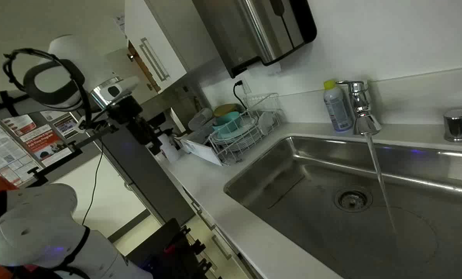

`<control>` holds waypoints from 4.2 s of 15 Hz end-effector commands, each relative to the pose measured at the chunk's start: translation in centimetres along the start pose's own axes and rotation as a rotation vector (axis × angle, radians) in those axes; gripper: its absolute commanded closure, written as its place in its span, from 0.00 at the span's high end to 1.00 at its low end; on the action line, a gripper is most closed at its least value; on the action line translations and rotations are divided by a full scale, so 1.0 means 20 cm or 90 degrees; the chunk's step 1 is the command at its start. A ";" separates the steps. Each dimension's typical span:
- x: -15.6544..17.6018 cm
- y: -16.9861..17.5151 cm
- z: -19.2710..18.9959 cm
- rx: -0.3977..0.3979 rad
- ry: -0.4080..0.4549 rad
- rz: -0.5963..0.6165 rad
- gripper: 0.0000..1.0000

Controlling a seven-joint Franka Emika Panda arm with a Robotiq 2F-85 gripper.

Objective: Close the tap

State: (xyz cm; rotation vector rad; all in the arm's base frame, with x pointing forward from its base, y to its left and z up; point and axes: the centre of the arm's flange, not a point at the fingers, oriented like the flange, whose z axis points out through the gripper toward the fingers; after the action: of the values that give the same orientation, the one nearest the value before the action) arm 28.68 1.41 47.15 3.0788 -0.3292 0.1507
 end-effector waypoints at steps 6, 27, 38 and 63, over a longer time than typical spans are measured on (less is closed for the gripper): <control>0.00 0.00 0.00 0.000 0.000 0.000 1.00; 0.71 0.06 -0.21 0.002 0.206 0.042 1.00; 1.28 0.02 -0.19 -0.059 0.207 0.001 1.00; 2.16 0.32 0.25 -0.113 0.171 0.155 1.00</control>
State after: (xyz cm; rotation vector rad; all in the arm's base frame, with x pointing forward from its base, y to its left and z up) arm 66.02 -12.82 46.30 2.8076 -0.5564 0.5204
